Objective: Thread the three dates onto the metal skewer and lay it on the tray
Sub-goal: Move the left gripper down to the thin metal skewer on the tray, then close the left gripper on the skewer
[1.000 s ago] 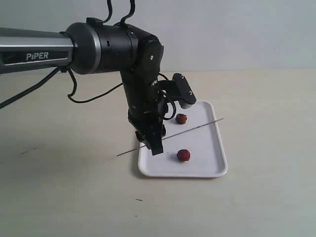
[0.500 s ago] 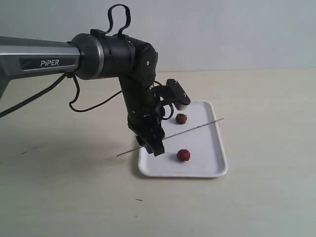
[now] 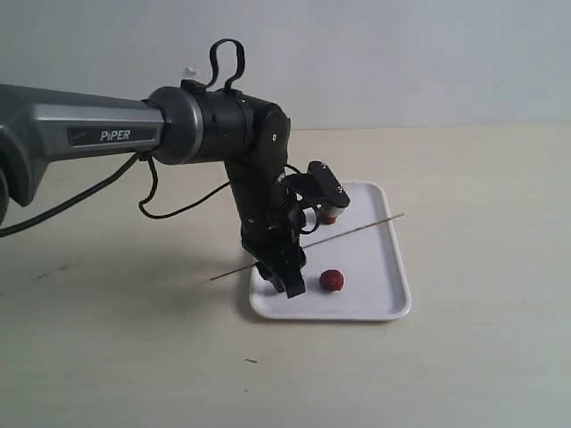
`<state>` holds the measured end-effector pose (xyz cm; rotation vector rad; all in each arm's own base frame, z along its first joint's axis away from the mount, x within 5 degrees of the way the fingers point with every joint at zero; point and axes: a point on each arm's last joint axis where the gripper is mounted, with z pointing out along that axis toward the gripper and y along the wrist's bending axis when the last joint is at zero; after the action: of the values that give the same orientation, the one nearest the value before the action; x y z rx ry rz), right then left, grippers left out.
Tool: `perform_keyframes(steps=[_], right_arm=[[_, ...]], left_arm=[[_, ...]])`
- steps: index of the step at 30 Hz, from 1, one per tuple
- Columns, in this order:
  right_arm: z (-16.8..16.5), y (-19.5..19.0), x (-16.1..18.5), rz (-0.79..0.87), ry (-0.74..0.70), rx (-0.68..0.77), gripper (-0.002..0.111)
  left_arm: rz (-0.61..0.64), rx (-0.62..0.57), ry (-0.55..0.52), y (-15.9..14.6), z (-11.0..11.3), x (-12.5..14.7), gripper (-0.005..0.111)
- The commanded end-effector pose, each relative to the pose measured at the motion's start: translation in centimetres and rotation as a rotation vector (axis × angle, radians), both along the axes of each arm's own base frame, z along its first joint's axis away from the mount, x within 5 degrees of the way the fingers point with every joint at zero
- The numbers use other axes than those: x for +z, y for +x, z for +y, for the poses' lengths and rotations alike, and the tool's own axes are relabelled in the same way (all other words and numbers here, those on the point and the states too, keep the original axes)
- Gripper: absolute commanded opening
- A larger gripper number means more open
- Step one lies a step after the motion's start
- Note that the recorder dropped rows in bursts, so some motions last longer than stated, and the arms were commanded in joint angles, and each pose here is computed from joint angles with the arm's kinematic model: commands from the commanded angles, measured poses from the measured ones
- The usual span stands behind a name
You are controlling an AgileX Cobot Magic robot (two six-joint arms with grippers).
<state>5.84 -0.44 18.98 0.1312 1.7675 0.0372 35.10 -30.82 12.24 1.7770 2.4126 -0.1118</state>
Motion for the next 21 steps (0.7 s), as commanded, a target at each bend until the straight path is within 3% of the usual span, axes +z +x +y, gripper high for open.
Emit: perform_keyframes(steps=[1, 6, 12, 21], right_arm=[[0.0, 0.0, -0.1, -0.004, -0.006, -0.005, 0.000], [0.0, 0.0, -0.1, -0.004, -0.006, -0.005, 0.000], [0.0, 0.0, -0.1, -0.004, -0.006, -0.005, 0.000], [0.0, 0.0, -0.1, -0.004, -0.006, -0.005, 0.000]], left_arm=[[-0.026, 0.002, -0.024, 0.3, -0.2, 0.1, 0.046], [0.003, -0.009, 0.007, -0.2, 0.1, 1.1, 0.046], [-0.090, -0.031, -0.045, 0.1, 0.1, 4.0, 0.046], [-0.123, -0.073, -0.001, 0.8, 0.2, 1.9, 0.046]])
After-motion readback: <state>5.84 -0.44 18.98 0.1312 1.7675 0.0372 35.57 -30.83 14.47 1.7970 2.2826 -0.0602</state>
